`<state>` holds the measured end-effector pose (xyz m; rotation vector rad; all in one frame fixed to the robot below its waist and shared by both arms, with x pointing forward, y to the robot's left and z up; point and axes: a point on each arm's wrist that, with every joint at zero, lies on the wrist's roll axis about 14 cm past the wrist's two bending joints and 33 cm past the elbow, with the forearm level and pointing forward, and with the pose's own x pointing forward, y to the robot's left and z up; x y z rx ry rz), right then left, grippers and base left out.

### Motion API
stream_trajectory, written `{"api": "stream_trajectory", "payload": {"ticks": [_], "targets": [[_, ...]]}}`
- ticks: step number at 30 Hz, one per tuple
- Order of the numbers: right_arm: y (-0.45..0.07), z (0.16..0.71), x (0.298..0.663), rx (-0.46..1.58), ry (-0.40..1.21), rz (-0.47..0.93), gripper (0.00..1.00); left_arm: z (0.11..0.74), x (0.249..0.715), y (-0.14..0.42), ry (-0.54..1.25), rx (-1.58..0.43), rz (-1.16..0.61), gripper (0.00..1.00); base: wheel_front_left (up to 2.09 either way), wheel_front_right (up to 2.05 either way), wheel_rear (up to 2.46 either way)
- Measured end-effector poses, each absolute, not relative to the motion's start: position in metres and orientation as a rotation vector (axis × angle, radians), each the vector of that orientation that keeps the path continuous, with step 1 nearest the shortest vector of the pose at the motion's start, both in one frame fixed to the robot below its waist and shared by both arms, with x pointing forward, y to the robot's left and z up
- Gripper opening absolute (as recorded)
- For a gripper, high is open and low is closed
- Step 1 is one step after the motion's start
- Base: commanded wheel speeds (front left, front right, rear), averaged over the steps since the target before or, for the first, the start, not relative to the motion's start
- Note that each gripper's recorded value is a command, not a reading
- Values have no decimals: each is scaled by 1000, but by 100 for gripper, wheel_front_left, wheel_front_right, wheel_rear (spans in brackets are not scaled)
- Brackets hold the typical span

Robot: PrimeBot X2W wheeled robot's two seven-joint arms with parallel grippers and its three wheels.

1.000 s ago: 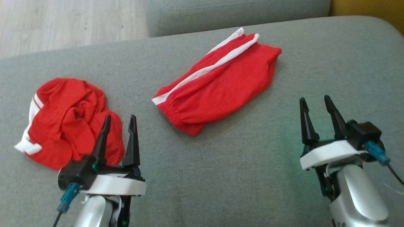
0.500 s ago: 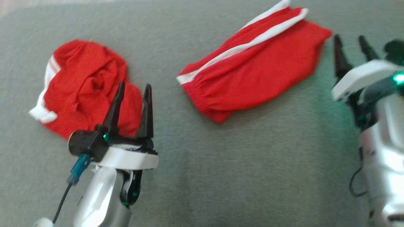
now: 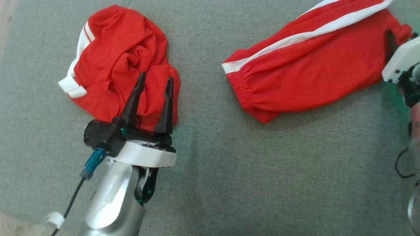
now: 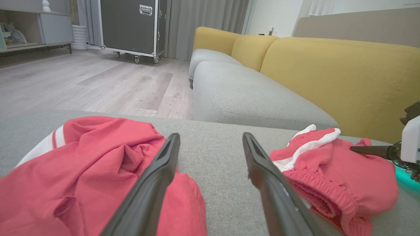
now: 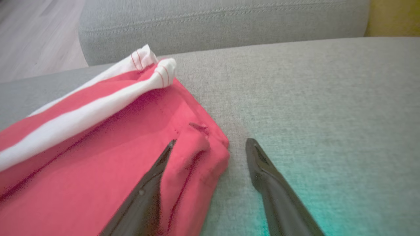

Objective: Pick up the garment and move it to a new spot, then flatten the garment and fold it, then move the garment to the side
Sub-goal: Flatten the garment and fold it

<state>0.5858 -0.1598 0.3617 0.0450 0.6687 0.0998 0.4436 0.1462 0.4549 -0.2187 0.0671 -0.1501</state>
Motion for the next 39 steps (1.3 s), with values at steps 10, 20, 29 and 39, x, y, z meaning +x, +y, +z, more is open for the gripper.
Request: {"api": "stream_trajectory", "payload": {"ticks": [10, 20, 29, 39], "targets": [[-152, 354, 599, -31, 709, 137, 0, 451, 449, 144, 76, -230, -154, 100, 0, 0, 0], [-153, 367, 583, -71, 662, 167, 0, 461, 454, 130, 48, -244, -191, 100, 0, 0, 0], [-200, 393, 558, -78, 594, 91, 0, 474, 446, 118, 19, -252, -221, 100, 0, 0, 0], [-286, 410, 508, 25, 557, -129, 0, 493, 436, 104, -26, -265, -257, 100, 0, 0, 0]]}}
